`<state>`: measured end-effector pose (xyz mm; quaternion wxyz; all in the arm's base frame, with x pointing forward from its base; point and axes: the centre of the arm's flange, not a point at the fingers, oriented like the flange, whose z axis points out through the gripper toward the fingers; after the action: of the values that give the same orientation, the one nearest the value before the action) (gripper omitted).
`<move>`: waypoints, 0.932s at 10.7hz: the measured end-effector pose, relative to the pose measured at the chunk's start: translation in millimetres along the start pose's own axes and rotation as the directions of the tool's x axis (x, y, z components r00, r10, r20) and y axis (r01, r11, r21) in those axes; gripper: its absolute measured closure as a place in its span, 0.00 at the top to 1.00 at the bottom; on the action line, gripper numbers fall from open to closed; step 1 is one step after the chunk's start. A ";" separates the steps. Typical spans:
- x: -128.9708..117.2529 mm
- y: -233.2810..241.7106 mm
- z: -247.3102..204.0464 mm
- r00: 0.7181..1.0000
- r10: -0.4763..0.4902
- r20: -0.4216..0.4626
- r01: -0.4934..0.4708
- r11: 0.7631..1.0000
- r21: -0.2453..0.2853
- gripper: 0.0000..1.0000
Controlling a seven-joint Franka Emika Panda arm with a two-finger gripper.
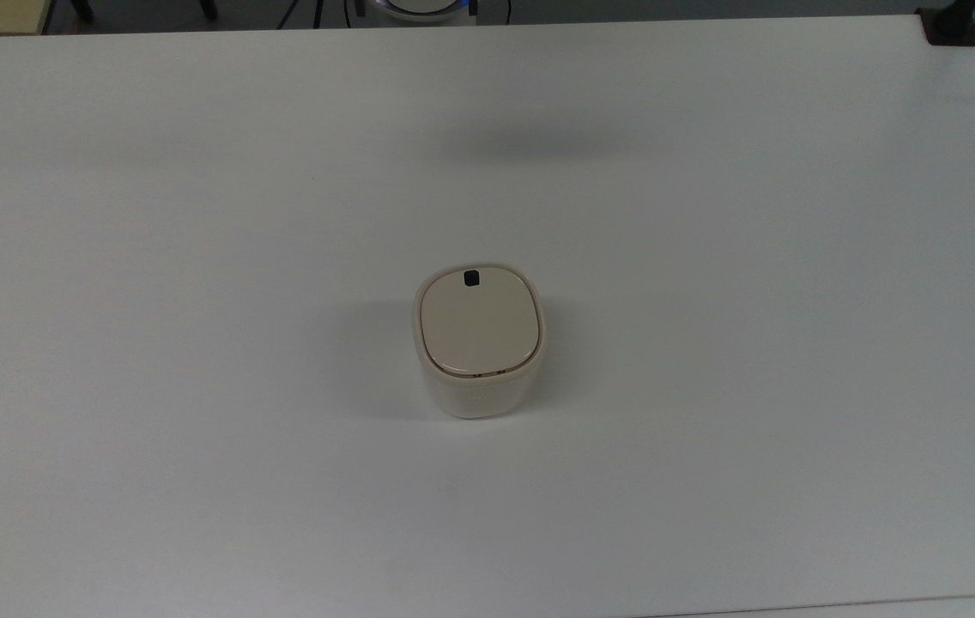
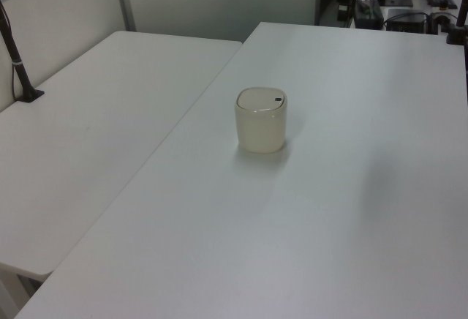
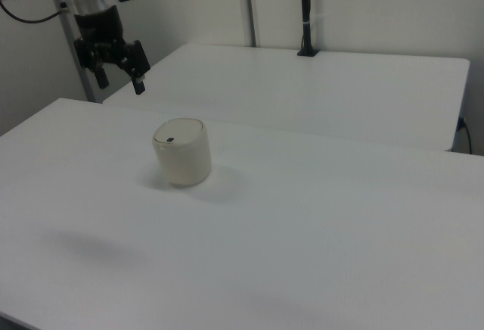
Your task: Open the trash bin
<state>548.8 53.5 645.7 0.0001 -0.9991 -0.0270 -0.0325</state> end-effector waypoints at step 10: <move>0.0 0.0 0.4 1.000 0.000 0.001 0.000 1.000 0.000 0.95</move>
<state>548.8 53.6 645.3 0.0001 -0.9991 -0.0270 -0.0321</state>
